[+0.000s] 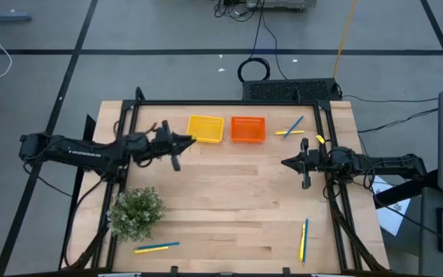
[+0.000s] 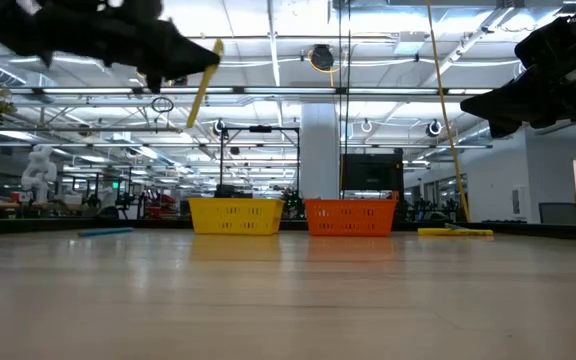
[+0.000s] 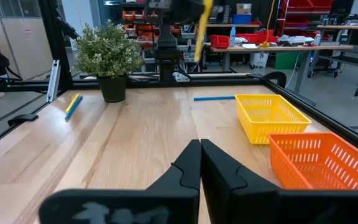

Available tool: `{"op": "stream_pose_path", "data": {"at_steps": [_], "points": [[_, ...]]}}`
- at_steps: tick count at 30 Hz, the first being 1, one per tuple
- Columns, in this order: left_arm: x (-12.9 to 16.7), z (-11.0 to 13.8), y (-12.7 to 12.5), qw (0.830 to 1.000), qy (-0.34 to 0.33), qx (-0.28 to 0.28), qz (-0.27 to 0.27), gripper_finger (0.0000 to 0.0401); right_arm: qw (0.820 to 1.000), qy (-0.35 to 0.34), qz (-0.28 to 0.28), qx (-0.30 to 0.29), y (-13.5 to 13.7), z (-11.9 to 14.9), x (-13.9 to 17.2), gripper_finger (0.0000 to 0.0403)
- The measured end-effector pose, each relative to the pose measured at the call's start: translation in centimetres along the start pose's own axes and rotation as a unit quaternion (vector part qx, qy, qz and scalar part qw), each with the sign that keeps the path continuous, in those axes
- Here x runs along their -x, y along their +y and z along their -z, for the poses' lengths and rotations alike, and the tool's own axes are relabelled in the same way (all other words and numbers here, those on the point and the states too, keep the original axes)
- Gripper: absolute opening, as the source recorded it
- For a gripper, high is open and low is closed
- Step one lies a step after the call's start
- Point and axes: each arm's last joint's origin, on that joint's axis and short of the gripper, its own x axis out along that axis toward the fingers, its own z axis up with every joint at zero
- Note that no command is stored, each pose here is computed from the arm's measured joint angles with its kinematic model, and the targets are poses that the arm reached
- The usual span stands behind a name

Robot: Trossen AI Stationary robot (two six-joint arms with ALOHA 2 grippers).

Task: Sort pens & pencils
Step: Put the top left yellow pen into the yellow bin

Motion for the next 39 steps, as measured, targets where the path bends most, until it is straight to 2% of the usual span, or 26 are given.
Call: {"op": "stream_pose_path", "data": {"at_steps": [4,8,13,16,20,24,30,33,36,39], "points": [[-3.3,-1.8,1.1,0.992,0.114,-0.056,-0.026,0.003,1.0,0.0,0.0,0.0,0.0,0.0,0.0,0.0],[-6.9,-1.9,2.0,0.972,0.18,-0.15,0.003,0.003,1.0,0.0,0.0,0.0,0.0,0.0,0.0,0.0],[-10.5,0.4,3.2,0.933,0.228,-0.278,0.035,0.003,1.0,0.0,0.0,0.0,0.0,0.0,0.0,0.0],[-11.8,2.2,4.0,0.909,0.256,-0.323,0.053,0.003,1.0,0.0,0.0,0.0,0.0,0.0,0.0,0.0],[-12.8,4.9,5.0,0.888,0.297,-0.341,0.08,0.0031,1.0,0.0,0.0,0.0,0.0,0.0,0.0,0.0],[-13.2,6.6,5.9,0.875,0.33,-0.347,0.066,0.0037,1.0,0.0,0.0,0.0,0.0,0.0,0.0,0.0],[-13.3,6.7,6.1,0.879,0.339,-0.333,0.036,0.0043,1.0,0.0,0.0,0.0,0.0,0.0,0.0,0.0],[-13.3,6.7,6.2,0.883,0.345,-0.319,0.004,0.0071,1.0,0.0,0.0,0.0,0.0,0.0,0.0,0.0],[-13.2,6.7,6.3,0.879,0.351,-0.322,-0.006,0.0108,1.0,0.0,0.0,0.0,0.0,0.0,0.0,0.0],[-13.3,6.6,6.3,0.883,0.344,-0.318,-0.011,0.0145,1.0,0.0,0.0,0.0,0.0,0.0,0.0,0.0]]}}
